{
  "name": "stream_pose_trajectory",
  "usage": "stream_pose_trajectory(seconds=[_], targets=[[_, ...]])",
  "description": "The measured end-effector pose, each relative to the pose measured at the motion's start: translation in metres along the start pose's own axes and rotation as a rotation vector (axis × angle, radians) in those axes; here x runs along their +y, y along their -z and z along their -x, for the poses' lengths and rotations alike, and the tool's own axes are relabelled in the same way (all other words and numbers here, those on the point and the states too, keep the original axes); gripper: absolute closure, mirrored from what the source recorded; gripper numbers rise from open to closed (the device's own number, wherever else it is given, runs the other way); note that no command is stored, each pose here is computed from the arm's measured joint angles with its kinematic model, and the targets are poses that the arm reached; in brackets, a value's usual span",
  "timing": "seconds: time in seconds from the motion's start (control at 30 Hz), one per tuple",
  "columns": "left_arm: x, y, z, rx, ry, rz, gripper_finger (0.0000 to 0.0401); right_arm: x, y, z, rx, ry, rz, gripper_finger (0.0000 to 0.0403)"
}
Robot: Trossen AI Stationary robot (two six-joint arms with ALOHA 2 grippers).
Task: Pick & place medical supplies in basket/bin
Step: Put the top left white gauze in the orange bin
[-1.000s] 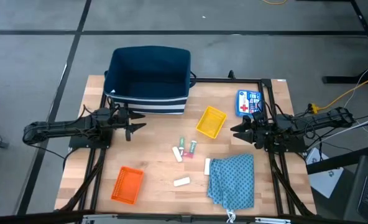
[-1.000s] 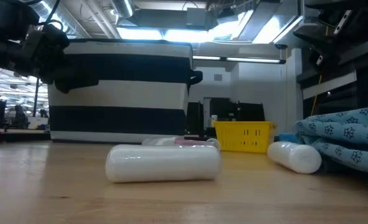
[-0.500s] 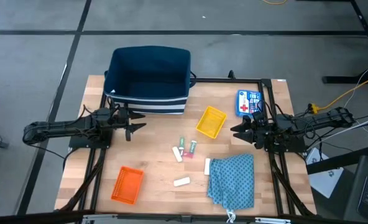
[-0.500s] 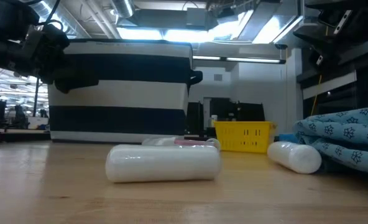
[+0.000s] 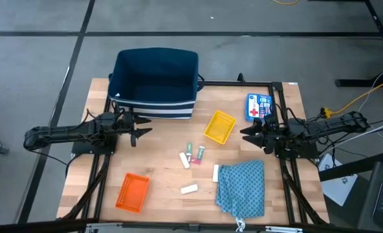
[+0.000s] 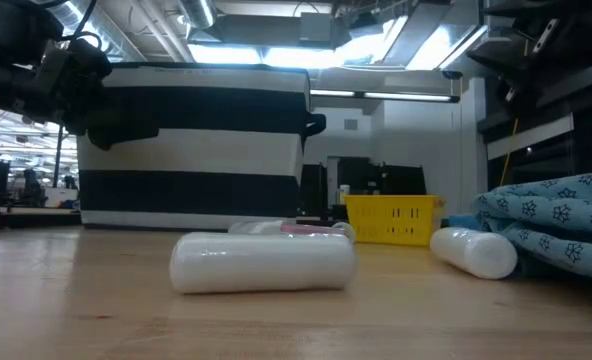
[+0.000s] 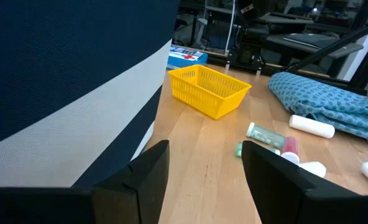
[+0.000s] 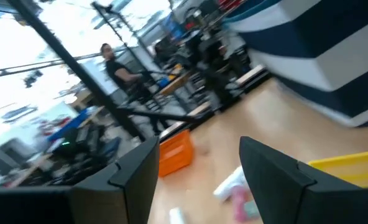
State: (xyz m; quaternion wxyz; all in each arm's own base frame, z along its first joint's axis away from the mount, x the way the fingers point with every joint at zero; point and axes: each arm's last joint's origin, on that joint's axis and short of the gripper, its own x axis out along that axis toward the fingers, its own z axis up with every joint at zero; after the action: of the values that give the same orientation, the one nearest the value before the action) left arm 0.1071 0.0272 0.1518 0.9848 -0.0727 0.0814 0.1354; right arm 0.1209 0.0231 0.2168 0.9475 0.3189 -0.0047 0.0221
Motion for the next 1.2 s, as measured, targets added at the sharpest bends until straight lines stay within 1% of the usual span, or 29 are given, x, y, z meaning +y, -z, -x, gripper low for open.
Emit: stream_pose_trajectory(seconds=[0.1, 0.27, 0.4, 0.6, 0.7, 0.8, 0.93, 1.0, 1.07, 1.2], targets=[[0.0, 0.0, 0.0, 0.0, 0.0, 0.0, 0.0203, -0.001, -0.001, 0.0, -0.023, 0.029, 0.008, 0.0179], [0.0, 0.0, 0.0, 0.0, 0.0, 0.0, 0.0203, -0.002, -0.002, 0.0, -0.054, 0.066, -0.056, 0.0179], [0.0, 0.0, 0.0, 0.0, 0.0, 0.0, 0.0203, -0.002, -0.004, 0.0, -0.092, 0.083, -0.067, 0.0179], [0.0, 0.0, 0.0, 0.0, 0.0, 0.0, 0.0203, -0.006, -0.009, 0.002, -0.275, 0.228, -0.296, 0.0179], [0.0, 0.0, 0.0, 0.0, 0.0, 0.0, 0.0203, -0.009, -0.01, 0.003, -0.353, 0.297, -0.323, 0.0179], [0.0, -0.001, 0.0, -0.006, 0.0, 0.0, 0.0203, -0.01, -0.011, 0.004, -0.398, 0.336, -0.336, 0.0179], [0.0, -0.006, 0.0, -0.067, -0.009, 0.025, 0.0203, -0.011, -0.012, 0.004, -0.446, 0.349, -0.42, 0.0179], [0.0, -0.011, 0.001, -0.12, -0.019, 0.069, 0.0203, -0.011, -0.012, 0.005, -0.457, 0.345, -0.453, 0.0179], [0.0, -0.018, 0.002, -0.195, -0.034, 0.102, 0.0203, -0.011, -0.012, 0.005, -0.462, 0.34, -0.478, 0.0179], [-0.001, -0.034, 0.006, -0.366, -0.04, 0.12, 0.0203, -0.011, -0.012, 0.005, -0.489, 0.35, -0.508, 0.0179]])
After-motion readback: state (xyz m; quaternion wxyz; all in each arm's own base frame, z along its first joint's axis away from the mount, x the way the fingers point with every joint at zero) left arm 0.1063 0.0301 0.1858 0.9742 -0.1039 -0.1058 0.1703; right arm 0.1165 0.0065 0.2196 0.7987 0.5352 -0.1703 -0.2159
